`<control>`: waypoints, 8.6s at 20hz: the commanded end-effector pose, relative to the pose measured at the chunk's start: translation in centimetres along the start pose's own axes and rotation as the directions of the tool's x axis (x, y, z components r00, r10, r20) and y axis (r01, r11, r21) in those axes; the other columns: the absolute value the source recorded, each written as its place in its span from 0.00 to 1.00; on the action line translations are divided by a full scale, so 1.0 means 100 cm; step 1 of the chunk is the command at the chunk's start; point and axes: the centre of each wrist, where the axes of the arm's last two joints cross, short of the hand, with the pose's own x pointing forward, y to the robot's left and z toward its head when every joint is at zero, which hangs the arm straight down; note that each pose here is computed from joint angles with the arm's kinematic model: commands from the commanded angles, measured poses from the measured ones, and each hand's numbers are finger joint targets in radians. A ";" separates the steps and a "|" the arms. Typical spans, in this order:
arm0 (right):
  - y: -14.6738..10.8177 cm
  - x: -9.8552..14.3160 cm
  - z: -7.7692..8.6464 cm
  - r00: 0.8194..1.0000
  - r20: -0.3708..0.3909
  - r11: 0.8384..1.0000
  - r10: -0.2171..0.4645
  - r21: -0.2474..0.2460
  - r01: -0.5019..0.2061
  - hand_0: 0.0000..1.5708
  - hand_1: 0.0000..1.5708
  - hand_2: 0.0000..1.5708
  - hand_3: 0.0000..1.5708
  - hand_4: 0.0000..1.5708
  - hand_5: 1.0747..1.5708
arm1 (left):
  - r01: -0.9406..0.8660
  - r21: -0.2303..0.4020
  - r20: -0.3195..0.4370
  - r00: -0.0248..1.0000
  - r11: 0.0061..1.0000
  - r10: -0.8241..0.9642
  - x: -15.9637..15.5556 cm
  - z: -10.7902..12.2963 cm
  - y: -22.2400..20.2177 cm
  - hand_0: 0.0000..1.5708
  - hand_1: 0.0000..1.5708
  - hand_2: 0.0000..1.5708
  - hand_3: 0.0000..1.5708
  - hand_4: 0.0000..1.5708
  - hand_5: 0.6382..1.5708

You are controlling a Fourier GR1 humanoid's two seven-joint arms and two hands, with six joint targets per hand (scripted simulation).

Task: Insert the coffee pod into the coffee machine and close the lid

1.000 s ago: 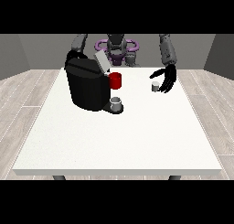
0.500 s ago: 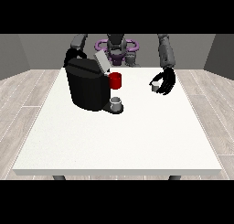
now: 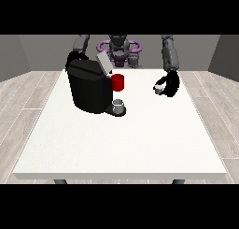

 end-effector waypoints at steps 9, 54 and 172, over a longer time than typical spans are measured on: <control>-0.020 -0.039 0.008 0.994 -0.110 0.999 -0.021 -0.051 0.015 0.00 0.00 0.00 0.00 0.28 1.00 | -0.008 -0.062 0.176 0.984 0.998 0.019 0.054 -0.027 0.003 0.89 0.89 0.91 0.87 0.38 1.00; 0.022 0.028 -0.029 0.997 0.083 0.999 -0.004 0.050 0.000 0.00 0.00 0.00 0.00 0.31 1.00 | -0.037 0.144 0.297 0.955 0.989 -0.008 0.220 -0.085 0.181 0.83 0.83 0.84 0.78 0.32 1.00; -0.015 0.032 -0.045 0.997 0.015 0.977 0.079 0.199 -0.080 0.00 0.00 0.00 0.00 0.00 1.00 | -0.836 -0.189 0.105 0.504 0.514 0.858 0.097 0.030 -0.050 0.00 0.00 0.00 0.00 0.00 1.00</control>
